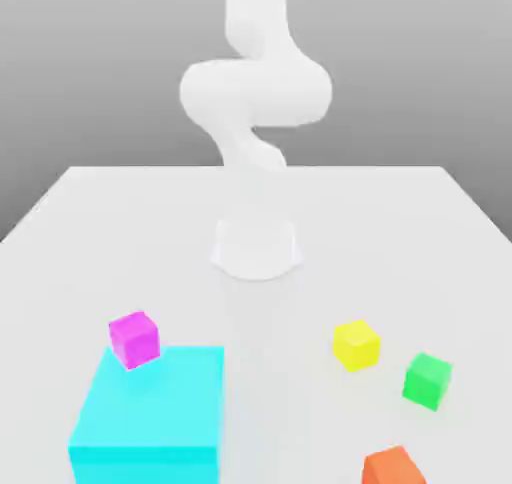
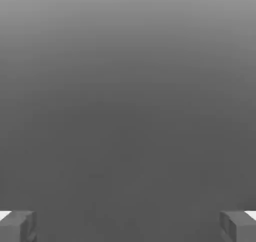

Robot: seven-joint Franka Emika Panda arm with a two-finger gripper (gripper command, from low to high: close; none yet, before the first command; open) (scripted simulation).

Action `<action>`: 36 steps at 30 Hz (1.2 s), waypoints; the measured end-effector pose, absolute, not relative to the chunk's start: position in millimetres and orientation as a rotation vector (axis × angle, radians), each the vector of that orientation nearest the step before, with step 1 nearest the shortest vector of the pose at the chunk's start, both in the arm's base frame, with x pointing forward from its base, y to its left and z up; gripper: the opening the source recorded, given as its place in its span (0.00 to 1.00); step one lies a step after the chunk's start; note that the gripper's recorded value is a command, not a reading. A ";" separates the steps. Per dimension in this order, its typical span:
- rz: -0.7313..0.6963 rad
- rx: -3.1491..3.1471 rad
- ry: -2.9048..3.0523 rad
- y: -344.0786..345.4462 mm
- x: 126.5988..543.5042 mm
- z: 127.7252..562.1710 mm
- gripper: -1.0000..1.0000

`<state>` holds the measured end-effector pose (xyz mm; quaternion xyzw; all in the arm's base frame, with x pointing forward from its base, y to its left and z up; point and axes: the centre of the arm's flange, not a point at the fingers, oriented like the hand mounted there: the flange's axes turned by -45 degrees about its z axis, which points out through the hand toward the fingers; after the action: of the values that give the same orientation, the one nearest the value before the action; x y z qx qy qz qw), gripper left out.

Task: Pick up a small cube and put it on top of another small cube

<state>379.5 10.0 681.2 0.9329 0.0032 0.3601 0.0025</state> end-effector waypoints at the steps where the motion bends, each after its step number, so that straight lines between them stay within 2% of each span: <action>1: 1.088 2.938 0.025 14.5 393.1 667.7 0.50; 9: 0.781 3.007 0.143 51.2 475.9 551.5 0.50; 16: 0.516 3.053 0.258 85.7 517.4 434.0 0.50; 22: 0.288 3.081 0.368 118.3 527.2 326.6 0.50; 28: 0.057 3.100 0.463 144.8 514.2 218.4 0.50; 33: 0.002 3.104 0.485 151.5 508.7 142.3 0.50; 34: 0.001 3.104 0.486 151.5 508.1 132.4 0.00; 36: 0.001 3.104 0.486 151.5 508.1 132.4 0.00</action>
<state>508.1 151.5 132.4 0.9880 0.1546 0.0003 -0.0001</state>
